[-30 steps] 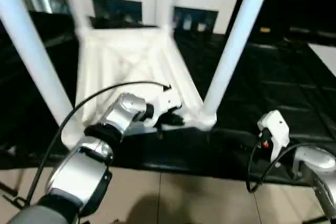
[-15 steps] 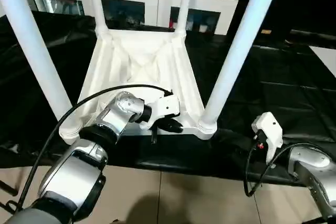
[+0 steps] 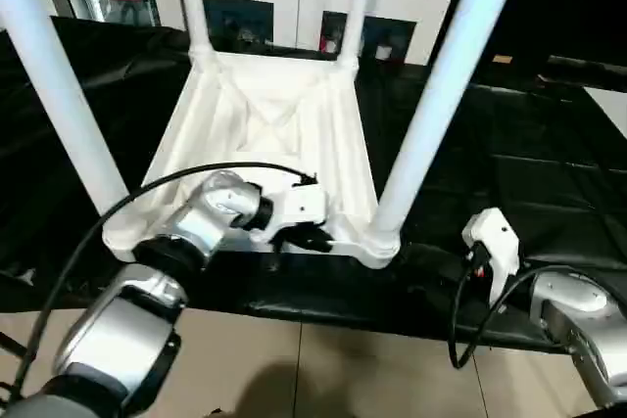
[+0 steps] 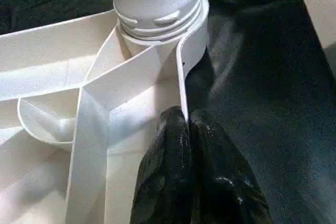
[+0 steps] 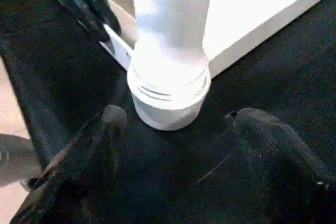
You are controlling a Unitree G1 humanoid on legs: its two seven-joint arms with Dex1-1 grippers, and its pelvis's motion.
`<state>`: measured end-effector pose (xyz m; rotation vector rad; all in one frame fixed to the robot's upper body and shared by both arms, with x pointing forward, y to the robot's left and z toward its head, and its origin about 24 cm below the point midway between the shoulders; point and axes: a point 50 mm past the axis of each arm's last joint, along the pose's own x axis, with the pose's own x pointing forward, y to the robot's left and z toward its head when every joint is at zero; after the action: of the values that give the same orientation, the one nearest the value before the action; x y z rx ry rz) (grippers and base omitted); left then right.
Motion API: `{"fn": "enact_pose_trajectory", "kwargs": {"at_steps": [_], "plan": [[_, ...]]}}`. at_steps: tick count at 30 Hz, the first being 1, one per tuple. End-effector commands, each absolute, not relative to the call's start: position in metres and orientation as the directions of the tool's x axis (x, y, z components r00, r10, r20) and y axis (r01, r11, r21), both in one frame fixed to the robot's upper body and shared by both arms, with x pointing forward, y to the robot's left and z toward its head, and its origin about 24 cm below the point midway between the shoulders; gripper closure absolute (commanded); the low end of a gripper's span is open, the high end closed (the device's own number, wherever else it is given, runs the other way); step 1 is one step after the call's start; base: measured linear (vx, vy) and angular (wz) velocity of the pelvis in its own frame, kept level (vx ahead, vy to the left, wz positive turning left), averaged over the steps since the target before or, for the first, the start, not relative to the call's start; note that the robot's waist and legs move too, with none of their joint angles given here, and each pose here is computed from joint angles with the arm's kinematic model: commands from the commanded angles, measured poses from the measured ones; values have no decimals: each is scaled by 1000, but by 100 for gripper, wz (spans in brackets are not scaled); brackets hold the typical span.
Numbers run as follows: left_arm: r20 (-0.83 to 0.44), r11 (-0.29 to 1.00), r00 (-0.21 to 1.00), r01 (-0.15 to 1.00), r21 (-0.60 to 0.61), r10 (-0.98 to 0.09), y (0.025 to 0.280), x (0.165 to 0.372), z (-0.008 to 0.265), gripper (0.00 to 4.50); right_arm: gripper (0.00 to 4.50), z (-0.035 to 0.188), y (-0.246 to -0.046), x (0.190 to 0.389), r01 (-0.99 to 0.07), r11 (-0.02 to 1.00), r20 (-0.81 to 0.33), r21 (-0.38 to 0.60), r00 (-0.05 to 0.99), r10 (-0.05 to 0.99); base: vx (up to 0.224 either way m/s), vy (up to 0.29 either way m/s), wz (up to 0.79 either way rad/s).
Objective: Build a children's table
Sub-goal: Rotate leg to tighten
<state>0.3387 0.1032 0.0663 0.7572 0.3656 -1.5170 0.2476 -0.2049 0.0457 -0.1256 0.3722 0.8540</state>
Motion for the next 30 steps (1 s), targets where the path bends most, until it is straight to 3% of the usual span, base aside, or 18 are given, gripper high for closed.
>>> {"fn": "enact_pose_trajectory", "kwargs": {"at_steps": [1,10,19,29,30], "plan": [[-725,-194,8,961,195,-689,102,332,55,450,95,52,-208,248,-743,669,-349,20,622,701,0,0,0],[-716,-163,39,964,211,-697,101,333,54,450,95,48,-184,258,-722,690,-285,53,651,703,0,0,0],[-715,-163,42,963,216,-698,100,333,54,450,13,43,-168,274,-730,680,-279,67,641,715,0,0,0],[-717,-149,50,966,212,-696,103,333,52,450,28,38,-160,286,-742,668,-313,55,623,717,0,0,0],[-717,-146,53,966,213,-695,104,333,52,450,57,36,-161,285,-747,663,-321,52,616,720,0,0,0]]}}
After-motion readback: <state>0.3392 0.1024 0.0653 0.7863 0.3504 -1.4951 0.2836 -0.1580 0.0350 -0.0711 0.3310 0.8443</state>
